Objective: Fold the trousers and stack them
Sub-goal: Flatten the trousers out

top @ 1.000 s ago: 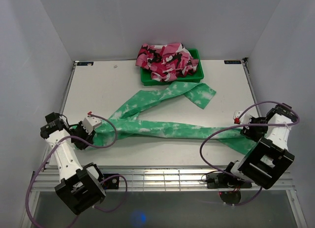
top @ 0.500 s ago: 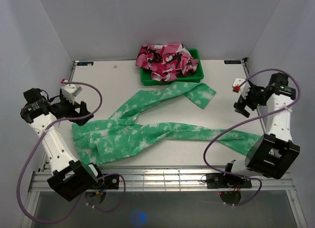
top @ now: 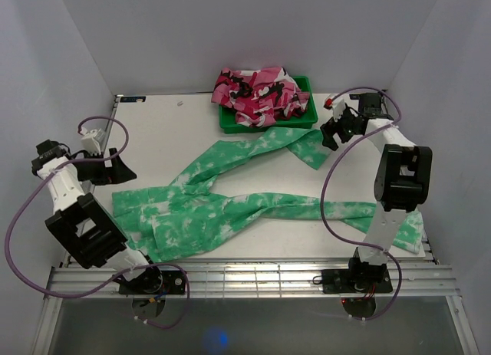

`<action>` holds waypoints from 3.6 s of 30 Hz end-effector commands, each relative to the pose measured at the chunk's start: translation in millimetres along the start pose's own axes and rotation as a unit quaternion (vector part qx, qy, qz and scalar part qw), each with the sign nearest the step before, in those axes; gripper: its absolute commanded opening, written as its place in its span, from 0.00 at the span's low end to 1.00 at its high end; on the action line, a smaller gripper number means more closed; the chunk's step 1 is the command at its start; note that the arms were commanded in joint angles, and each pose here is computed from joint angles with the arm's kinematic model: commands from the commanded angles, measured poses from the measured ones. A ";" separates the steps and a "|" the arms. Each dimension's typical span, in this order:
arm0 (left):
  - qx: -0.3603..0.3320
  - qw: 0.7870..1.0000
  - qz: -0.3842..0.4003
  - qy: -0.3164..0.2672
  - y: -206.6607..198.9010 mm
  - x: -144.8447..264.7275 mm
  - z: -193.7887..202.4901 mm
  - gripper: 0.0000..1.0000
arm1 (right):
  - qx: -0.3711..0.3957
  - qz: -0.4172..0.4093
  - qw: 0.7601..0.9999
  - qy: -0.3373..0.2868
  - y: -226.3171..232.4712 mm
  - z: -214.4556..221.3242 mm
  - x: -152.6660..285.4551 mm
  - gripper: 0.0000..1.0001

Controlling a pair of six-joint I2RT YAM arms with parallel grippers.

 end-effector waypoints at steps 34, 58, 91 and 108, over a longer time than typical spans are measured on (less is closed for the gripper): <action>0.245 0.968 -0.021 0.047 87.5 -50.3 42.8 0.00 | 0.137 0.028 0.990 -0.030 -23.4 -15.7 17.2 0.08; 0.016 0.997 -0.075 0.011 100.2 -31.0 -7.9 0.00 | 0.313 0.117 0.938 0.090 32.5 108.0 171.6 0.08; -0.135 0.970 -0.190 -0.070 160.1 -38.6 -35.9 0.00 | 0.155 0.238 0.948 0.143 -99.6 86.5 133.0 0.08; -0.263 0.952 -0.118 -0.099 78.1 -23.1 -98.4 0.98 | 0.058 0.224 0.960 0.160 -103.0 50.2 134.3 0.92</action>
Point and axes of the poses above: each gripper's point midway between its finger pads, its own x axis back along the fingers, its own y axis along the line the jaws close on, z = x × y, the point moved 8 cm from there along x, back along the fingers, and after that the axes turned 2 degrees about -x, right-handed, at the moved point
